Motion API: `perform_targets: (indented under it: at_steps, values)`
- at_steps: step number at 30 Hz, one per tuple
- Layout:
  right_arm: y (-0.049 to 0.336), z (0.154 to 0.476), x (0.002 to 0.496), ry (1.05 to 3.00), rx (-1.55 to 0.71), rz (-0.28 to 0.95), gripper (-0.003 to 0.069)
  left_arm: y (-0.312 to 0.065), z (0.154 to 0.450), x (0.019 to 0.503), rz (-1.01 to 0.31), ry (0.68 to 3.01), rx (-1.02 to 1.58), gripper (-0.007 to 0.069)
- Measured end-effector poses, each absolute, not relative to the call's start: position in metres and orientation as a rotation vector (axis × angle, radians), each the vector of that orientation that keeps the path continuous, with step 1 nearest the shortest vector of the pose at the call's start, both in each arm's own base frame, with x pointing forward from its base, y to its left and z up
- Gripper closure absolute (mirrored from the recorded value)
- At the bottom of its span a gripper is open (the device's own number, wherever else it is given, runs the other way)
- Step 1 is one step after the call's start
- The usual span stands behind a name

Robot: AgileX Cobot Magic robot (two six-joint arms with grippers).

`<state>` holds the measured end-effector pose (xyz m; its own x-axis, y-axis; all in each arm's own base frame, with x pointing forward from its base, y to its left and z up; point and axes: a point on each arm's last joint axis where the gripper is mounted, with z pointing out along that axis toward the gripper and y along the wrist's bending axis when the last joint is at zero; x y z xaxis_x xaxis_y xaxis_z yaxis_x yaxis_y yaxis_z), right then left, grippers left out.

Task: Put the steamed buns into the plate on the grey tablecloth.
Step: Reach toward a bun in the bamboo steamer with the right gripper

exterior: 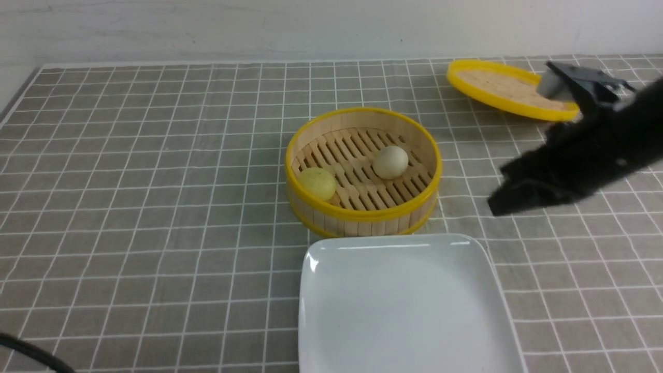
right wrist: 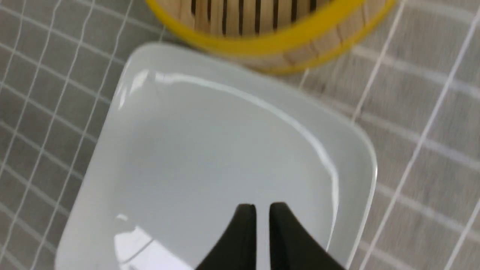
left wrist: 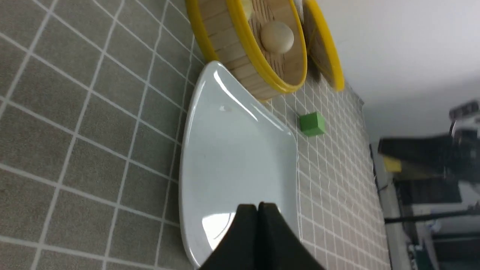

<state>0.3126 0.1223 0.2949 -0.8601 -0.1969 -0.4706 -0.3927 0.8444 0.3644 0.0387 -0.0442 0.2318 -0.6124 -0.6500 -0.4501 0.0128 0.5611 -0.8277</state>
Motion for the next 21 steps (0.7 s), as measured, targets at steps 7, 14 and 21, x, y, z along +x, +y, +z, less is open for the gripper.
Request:
perform_targets:
  at_steps: [7,14,21]
  values:
    - [0.178,0.278,0.380,2.587,-0.575,0.469,0.0419,-0.047,0.258,0.067,-0.909,2.283,-0.392,0.0618]
    - [0.211,0.243,0.436,2.601,-0.577,0.324,0.0264,-0.047,0.245,0.091,-0.835,2.511,-0.437,0.0585]
    - [0.215,0.209,0.467,2.594,-0.538,0.195,0.0281,-0.046,0.240,0.096,-0.802,2.554,-0.443,0.0519]
